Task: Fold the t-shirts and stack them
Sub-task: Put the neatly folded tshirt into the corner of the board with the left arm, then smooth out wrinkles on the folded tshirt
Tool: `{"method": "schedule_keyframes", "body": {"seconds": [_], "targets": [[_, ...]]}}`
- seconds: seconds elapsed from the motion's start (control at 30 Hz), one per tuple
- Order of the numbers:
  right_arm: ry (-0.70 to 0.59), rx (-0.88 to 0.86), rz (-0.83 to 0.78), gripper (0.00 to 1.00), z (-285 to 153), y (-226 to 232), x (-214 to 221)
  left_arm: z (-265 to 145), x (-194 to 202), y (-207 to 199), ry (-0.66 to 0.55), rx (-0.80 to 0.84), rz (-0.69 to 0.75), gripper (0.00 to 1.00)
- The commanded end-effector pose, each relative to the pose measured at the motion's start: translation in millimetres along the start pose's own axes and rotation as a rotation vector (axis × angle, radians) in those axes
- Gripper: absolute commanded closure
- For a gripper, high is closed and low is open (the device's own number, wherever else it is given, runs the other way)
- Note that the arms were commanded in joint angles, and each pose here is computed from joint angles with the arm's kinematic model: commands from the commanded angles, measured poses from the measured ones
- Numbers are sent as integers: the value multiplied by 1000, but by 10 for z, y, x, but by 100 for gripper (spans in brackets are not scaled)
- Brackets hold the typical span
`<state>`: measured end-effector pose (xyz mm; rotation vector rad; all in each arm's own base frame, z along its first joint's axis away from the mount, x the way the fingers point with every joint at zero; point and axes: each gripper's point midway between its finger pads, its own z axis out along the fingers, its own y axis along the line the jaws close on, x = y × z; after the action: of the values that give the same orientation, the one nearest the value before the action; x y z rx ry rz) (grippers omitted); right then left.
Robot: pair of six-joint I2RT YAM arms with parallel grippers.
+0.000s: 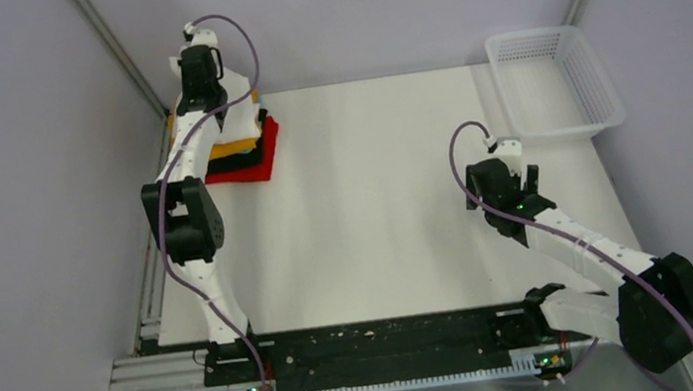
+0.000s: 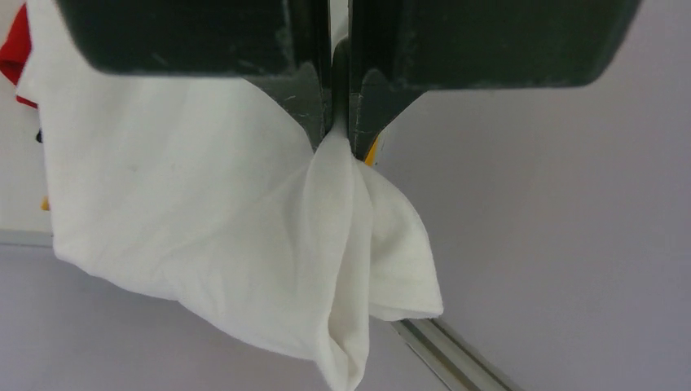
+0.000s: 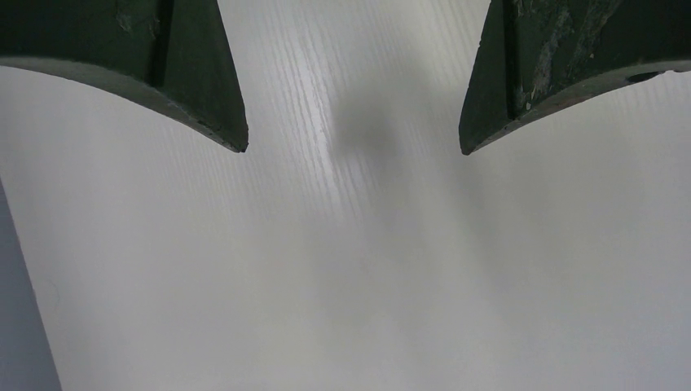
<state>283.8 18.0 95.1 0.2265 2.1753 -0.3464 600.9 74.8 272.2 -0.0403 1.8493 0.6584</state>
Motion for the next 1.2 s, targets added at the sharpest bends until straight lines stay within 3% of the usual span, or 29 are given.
{"method": "schedule_keyframes", "body": {"seconds": [0.0,0.17,0.23,0.3,0.37,0.4,0.53,0.7,0.97,1.17], "targets": [[-49,34,18,2,7,-16,-276,253,-86,131,-50,2,-109,100],[-43,60,4,2,30,-50,-256,492,107,280,-10,-53,-159,100],[-43,66,1,2,37,-56,-253,526,140,324,-12,-68,-174,92],[-40,74,-8,2,46,-61,-244,547,158,425,-11,-110,-200,65],[-38,78,-11,2,53,-66,-247,543,154,505,-10,-143,-232,11],[-37,79,-14,2,54,-67,-245,537,146,535,-10,-153,-251,2],[-35,78,-9,2,46,-66,-246,435,25,406,-24,-55,-329,1],[-39,68,0,2,33,-62,-243,225,-163,9,-61,188,-426,1],[-25,41,0,1,51,-9,-193,-28,282,-379,49,348,-453,1],[2,12,-11,1,74,67,-151,-616,39,-923,-17,766,-535,1]]}}
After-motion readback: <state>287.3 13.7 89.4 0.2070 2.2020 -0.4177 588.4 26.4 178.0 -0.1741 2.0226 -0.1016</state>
